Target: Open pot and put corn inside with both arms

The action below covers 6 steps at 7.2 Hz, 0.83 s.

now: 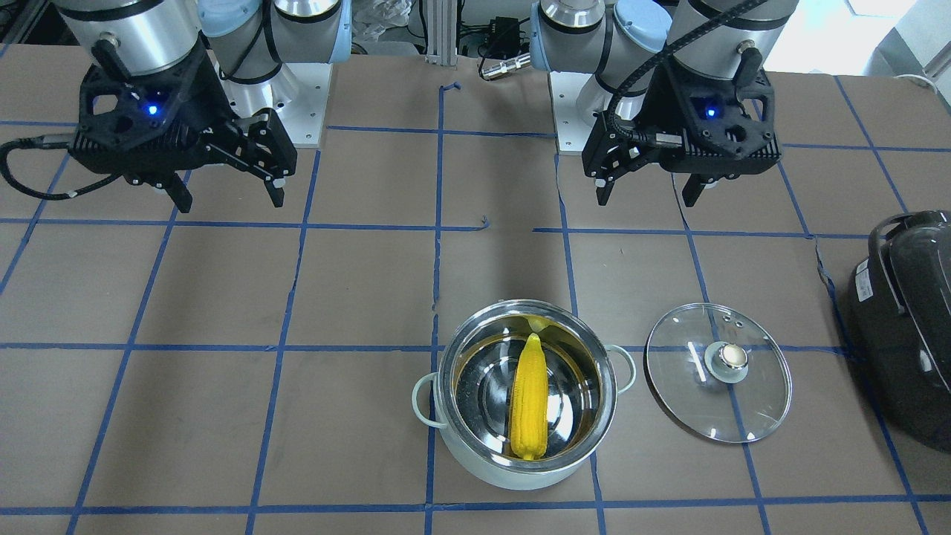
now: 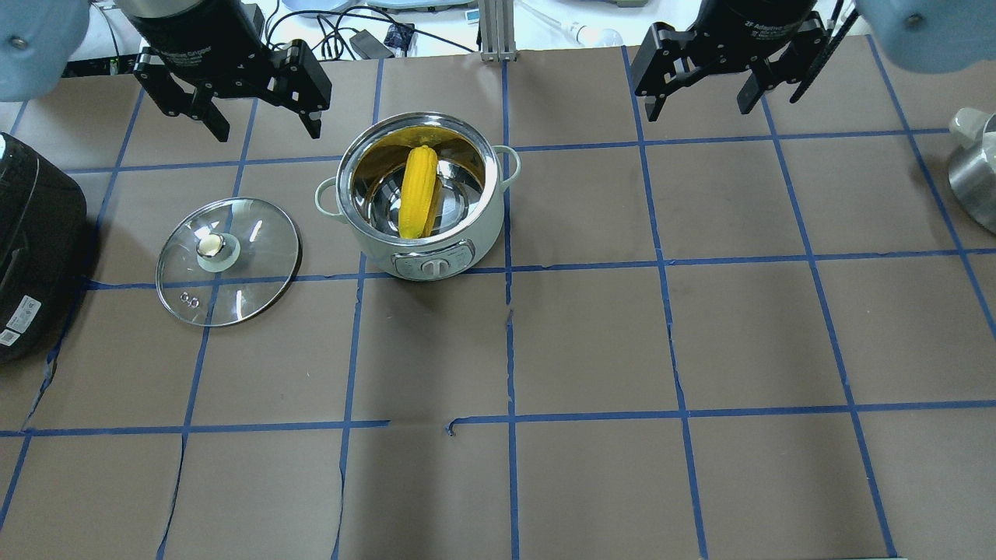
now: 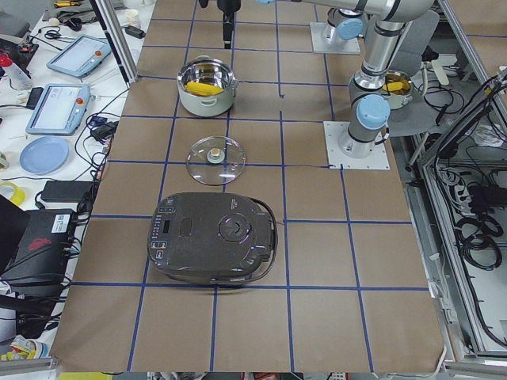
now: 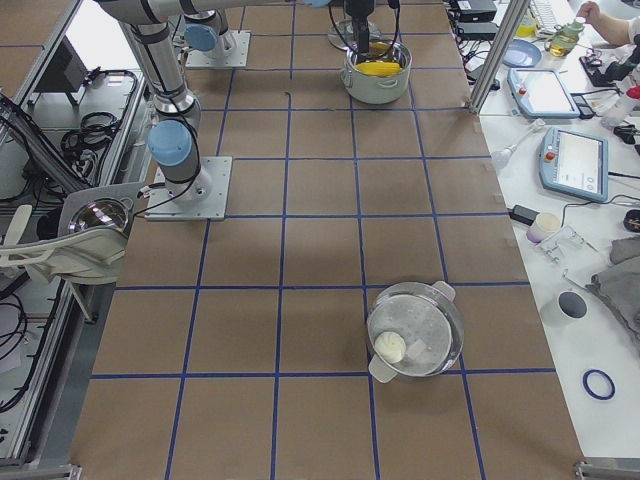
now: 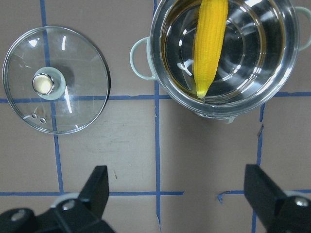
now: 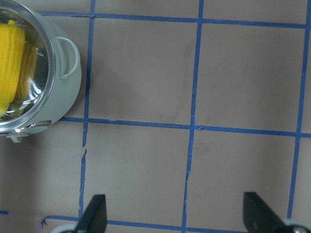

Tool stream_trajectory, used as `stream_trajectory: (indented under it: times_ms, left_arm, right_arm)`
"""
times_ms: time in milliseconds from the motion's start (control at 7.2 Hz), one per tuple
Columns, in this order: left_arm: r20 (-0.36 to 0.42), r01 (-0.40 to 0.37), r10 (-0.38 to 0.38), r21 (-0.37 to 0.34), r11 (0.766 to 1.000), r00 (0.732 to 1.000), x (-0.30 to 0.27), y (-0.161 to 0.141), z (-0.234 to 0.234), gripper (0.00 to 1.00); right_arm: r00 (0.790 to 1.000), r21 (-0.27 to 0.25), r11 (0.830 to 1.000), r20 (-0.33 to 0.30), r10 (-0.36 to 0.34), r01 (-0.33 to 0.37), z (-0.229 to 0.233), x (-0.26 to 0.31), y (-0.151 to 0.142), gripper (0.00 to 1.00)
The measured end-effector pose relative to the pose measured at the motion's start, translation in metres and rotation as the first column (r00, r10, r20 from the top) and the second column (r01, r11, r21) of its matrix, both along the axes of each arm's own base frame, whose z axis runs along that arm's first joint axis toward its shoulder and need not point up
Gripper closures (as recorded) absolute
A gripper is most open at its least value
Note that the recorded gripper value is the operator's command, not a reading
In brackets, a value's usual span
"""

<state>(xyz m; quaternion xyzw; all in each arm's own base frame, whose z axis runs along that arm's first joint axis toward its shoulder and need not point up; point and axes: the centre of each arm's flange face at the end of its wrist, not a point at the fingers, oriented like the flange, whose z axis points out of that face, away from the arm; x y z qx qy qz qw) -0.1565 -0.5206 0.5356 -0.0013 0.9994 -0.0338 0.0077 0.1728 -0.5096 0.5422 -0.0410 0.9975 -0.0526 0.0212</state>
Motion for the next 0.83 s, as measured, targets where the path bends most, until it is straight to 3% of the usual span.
stream_trajectory:
  times_ms: [833]
  left_arm:
    - [-0.001,-0.004,0.004,0.000,1.000,1.000,0.0020,0.0006,0.0002,0.00]
  right_arm:
    - [1.000,0.026,1.000,-0.013,0.016,-0.016,-0.0027,-0.0007,0.0063,0.00]
